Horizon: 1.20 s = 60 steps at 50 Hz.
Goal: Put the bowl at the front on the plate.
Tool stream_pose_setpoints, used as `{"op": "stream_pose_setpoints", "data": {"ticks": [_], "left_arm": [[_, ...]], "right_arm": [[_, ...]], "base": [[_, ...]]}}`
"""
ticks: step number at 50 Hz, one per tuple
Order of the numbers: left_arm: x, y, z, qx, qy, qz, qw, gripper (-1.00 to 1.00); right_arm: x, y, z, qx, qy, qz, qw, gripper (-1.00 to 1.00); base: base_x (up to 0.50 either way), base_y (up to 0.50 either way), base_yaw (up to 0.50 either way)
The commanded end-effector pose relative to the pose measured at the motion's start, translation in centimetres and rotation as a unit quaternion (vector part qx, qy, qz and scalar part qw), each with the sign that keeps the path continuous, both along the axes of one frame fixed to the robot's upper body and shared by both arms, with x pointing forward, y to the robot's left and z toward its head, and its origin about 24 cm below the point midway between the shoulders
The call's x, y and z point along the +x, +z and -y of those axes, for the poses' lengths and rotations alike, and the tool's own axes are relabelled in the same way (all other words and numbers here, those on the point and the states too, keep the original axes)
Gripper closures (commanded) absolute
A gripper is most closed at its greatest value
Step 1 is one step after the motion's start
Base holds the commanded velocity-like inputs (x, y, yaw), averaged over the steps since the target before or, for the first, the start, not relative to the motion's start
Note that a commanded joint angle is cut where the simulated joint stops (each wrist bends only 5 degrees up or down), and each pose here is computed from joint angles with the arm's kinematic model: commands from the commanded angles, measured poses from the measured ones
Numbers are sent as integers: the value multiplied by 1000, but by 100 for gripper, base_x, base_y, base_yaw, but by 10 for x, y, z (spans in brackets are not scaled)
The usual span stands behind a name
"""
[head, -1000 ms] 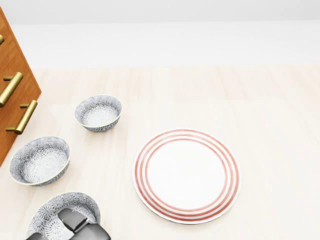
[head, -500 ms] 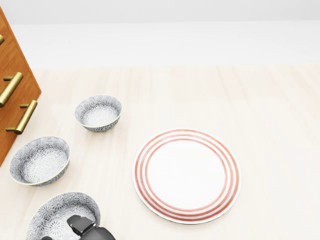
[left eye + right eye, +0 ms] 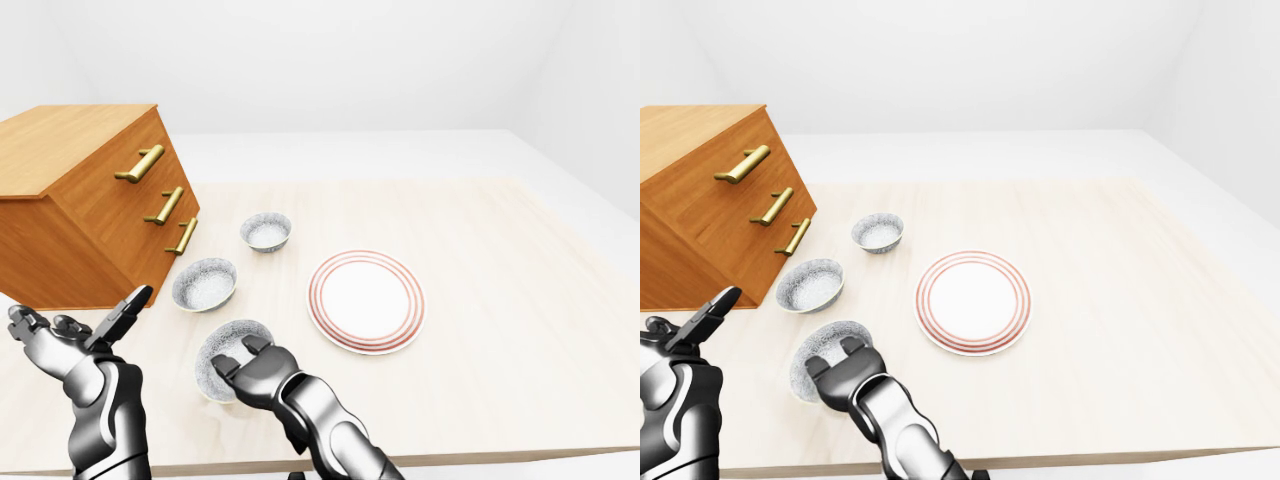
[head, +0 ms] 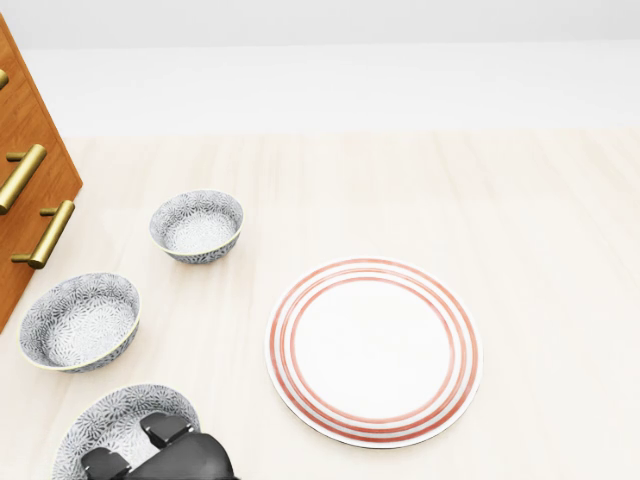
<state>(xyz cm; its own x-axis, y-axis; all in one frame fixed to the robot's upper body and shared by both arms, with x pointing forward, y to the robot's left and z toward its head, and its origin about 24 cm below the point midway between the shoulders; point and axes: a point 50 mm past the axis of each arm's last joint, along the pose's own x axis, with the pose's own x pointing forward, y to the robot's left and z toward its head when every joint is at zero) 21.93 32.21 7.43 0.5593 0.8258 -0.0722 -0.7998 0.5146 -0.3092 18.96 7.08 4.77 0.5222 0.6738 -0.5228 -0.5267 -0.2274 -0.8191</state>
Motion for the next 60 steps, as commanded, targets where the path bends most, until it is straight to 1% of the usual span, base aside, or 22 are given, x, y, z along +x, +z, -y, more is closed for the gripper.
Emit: {"op": "stream_pose_setpoints", "data": {"ticks": [1,10,23,35,36,37,38,39,40,57,60], "left_arm": [[0,0,0,-1,0,1,1000,-100],[-2,4,-1,4,2,9,1000,-100],[0,-1,0,-2,1,-1,1000,-100],[0,0,0,-1,-1,0,1000,-100],[0,1,0,0,0,1,1000,-100],[0,0,0,0,0,1,1000,-100],[0,0,0,0,0,1,1000,-100],[0,0,0,0,-1,0,1000,-100],[1,0,0,-1,-1,0,1000,-100],[-2,4,-1,2,2,9,1000,-100],[-1,0,0,-1,2,2,1000,-100]], "right_arm": [[9,-3,-1,3,-11,-19,1000,-100],[14,-11,1,4,-6,-43,999,-100],[23,-20,-2,-2,9,-70,997,-100],[24,-28,-2,-3,15,-94,995,-100],[24,-27,-2,-1,14,-94,995,-95],[24,-27,-2,0,14,-95,995,-49],[24,-30,-2,-3,14,-101,995,18],[24,-31,-2,-3,13,-104,994,53],[24,-32,-2,-4,14,-107,994,100],[29,-27,-4,-9,15,-95,995,100],[28,-29,-4,-16,16,-92,995,100]], "base": [[0,0,0],[0,0,0],[0,0,0],[0,0,0],[0,0,0],[0,0,0],[0,0,0],[0,0,0],[0,0,0],[0,0,0],[0,0,0]]}}
